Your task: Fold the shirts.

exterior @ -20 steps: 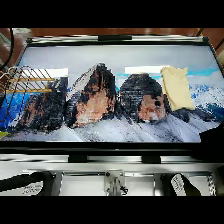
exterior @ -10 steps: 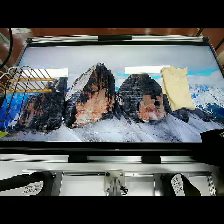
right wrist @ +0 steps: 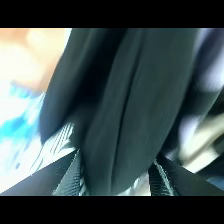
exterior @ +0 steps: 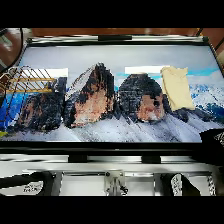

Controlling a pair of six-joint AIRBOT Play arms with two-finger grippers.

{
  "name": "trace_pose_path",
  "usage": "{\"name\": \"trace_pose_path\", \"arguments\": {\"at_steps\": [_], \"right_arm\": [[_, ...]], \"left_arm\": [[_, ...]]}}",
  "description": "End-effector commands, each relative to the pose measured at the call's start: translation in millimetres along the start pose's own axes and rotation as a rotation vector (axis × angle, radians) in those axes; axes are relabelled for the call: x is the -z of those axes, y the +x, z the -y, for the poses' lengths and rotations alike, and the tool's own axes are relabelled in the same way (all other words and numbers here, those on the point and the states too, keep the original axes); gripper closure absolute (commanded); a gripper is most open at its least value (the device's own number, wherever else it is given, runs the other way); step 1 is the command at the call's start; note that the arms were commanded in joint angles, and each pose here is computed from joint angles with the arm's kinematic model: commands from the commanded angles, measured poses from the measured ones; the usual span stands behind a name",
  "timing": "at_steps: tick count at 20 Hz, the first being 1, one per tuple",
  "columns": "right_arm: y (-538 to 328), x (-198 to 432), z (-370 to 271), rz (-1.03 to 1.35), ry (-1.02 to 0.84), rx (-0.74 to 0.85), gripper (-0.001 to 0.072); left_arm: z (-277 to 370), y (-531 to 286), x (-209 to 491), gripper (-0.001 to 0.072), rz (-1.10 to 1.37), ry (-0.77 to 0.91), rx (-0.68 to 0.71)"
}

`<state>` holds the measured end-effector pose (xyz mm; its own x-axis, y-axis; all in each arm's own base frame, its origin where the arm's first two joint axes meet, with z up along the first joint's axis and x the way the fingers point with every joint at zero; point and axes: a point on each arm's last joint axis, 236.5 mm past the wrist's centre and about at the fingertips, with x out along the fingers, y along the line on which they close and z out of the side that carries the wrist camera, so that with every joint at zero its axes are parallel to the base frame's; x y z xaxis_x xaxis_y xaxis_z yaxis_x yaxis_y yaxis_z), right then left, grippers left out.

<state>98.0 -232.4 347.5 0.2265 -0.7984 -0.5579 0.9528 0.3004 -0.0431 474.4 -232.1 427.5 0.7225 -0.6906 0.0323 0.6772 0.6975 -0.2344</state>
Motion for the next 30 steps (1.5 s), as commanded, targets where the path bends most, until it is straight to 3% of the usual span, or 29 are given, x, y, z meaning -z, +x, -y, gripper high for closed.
{"name": "trace_pose_path", "arguments": {"at_steps": [1, 10, 14, 17, 20, 24, 30], "right_arm": [[-14.4, 50.0, -52.0, -0.2, -0.068, -0.238, 0.0179], [-25.9, 163.6, -167.9, -0.632, -0.174, -0.733, 0.0181], [-17.5, 188.2, -254.7, -0.6, -0.191, -0.953, 0.0182], [-42.1, 223.3, -348.7, -0.489, -0.412, -1.135, 0.0182], [-71.2, 301.9, -422.2, -0.515, -0.607, -1.19, 0.0182], [-76.4, 354.2, -458.5, -0.485, -0.979, -1.073, 0.0182], [-85.8, 372.1, -462.4, -0.573, -1.002, -1.08, 0.0182]], "left_arm": [[-9.1, 10.8, 18.9, 0.0034, -0.044, -0.015, 0.0], [-37.4, -9.8, 115.9, 0.0036, -0.458, 0.063, -0.095], [-92.8, -56.7, 182.5, 0.0037, -0.769, -0.047, -0.369], [-120.7, -95.1, 246.9, 0.0037, -0.996, -0.17, -0.548], [-113.1, -120.3, 307.7, 0.0037, -1.192, -0.222, -0.58], [-87.0, -115.9, 344.5, 0.0037, -1.27, -0.207, -0.535], [-87.7, -93.4, 339.0, 0.0036, -1.184, -0.171, -0.518]]}}
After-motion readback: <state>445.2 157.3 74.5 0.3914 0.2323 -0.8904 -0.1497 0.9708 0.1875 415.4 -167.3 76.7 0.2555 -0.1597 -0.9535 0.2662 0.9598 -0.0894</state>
